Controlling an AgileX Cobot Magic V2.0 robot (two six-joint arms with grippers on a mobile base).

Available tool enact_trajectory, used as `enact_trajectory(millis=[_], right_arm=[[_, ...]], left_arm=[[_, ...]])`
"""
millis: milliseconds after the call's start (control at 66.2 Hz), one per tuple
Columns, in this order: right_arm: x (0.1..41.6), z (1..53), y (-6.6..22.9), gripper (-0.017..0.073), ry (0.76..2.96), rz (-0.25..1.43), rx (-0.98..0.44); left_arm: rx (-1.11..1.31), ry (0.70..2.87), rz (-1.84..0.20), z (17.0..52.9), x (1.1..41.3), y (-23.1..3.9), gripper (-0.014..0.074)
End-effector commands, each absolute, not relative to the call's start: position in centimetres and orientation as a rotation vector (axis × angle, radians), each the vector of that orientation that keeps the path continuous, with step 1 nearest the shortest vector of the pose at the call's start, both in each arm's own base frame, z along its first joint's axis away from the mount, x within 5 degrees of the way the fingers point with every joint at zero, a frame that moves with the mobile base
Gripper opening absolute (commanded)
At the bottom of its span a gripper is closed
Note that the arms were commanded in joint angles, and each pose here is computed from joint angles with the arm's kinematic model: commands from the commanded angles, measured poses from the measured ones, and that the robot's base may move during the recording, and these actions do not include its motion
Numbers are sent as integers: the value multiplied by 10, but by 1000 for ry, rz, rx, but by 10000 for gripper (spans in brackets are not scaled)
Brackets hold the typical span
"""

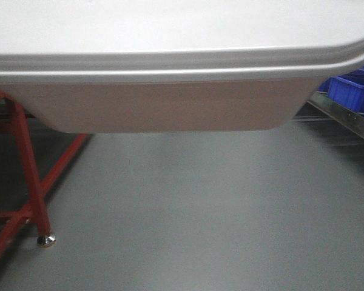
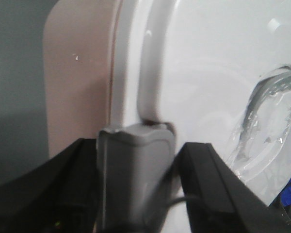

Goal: Grab white bin and place on right shelf
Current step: 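Carry the bin in both grippers while driving to the shelf rack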

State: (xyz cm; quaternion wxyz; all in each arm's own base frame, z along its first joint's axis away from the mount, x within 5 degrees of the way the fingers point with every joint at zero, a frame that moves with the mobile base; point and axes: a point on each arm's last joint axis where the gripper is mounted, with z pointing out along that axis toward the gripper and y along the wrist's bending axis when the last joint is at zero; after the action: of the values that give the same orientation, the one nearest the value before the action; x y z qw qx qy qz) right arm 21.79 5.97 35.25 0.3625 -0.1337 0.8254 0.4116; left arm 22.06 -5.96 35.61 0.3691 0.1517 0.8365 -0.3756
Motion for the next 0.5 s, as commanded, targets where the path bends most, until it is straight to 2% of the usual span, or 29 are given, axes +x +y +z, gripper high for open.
enact_trajectory(millis=[0,483], right_arm=[[194,388,79,318,1927,1403,-466],[194,388,79,318,1927,1403,-465]], left_arm=[[410,2023,-1147,379,210,-73,176],[410,2023,-1147,379,210,-73,176]])
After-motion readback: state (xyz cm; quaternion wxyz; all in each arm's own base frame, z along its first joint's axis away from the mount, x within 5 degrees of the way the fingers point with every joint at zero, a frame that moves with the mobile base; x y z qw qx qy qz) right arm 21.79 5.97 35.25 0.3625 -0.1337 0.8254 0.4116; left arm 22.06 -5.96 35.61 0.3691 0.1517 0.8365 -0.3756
